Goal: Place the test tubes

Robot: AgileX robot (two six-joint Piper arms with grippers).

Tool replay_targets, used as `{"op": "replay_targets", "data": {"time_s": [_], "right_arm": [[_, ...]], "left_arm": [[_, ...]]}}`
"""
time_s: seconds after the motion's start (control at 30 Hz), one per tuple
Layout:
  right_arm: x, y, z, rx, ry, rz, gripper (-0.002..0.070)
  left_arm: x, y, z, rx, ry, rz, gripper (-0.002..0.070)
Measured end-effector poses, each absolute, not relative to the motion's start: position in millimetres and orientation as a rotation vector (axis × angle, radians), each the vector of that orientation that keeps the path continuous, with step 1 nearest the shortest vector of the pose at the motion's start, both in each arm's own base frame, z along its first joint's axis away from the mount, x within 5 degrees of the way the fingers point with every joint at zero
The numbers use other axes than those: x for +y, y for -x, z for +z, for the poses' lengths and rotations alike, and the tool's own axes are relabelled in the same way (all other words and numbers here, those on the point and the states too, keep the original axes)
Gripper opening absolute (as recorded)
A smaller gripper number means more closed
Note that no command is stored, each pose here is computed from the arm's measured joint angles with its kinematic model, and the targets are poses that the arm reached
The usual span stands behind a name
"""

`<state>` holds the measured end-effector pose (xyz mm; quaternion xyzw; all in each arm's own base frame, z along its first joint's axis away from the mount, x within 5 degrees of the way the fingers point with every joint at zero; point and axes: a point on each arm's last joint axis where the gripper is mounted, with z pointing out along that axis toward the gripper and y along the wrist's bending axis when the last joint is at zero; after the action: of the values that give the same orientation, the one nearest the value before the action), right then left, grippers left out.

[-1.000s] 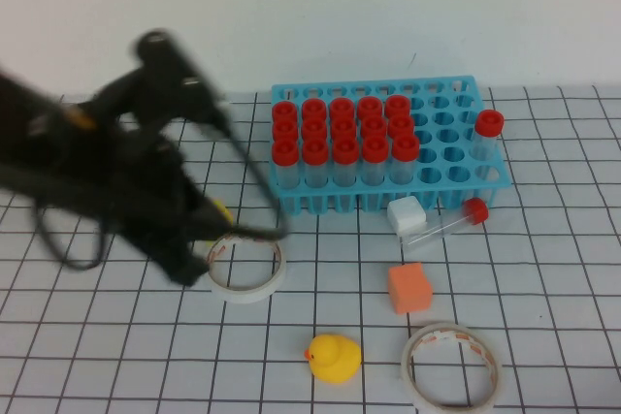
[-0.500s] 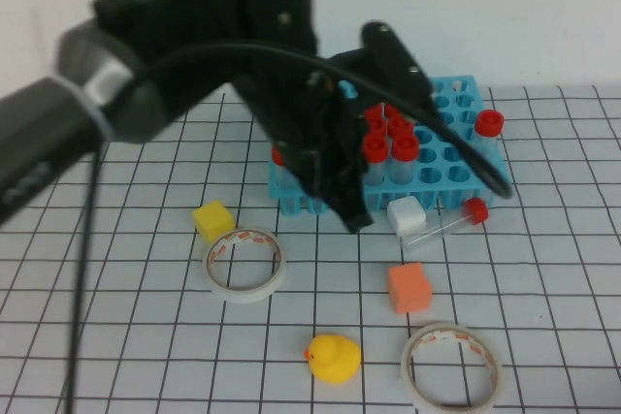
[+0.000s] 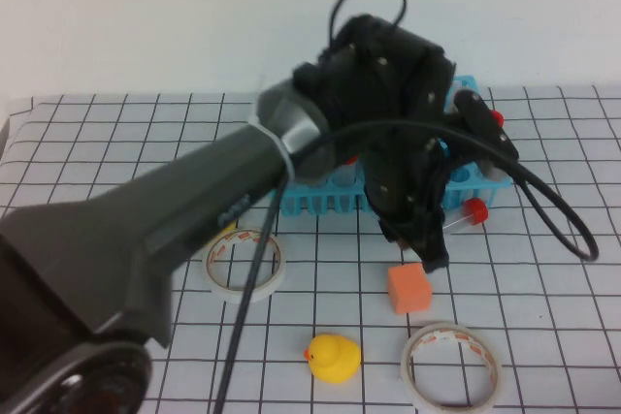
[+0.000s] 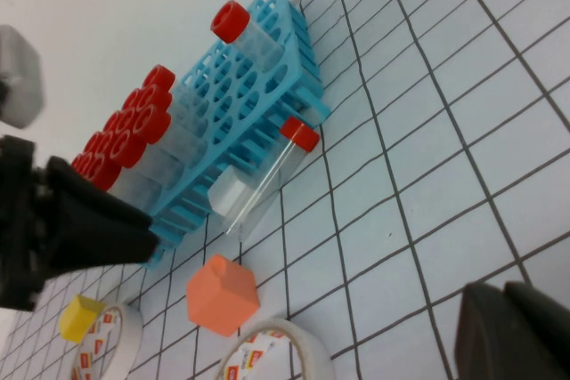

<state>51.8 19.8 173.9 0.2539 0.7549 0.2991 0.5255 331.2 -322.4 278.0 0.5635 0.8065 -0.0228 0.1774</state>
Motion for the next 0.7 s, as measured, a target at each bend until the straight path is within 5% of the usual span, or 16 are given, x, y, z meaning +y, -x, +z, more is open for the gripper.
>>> {"op": "replay_targets", "data": {"time_s": [0.2,0.7], "right_arm": [[19.8,-51.8,173.9,1.806,-0.605,0.714,-0.0001],[19.8,-51.8,173.9,1.806,-0.603,0.712,-0.0001]], "left_arm": [[-331.7,-337.5,258.0,2.299,-1.566,-0.068,0.0353],[-348.5,-355.1,231.5,2.21,-1.481,-0.095,0.0393]]}}
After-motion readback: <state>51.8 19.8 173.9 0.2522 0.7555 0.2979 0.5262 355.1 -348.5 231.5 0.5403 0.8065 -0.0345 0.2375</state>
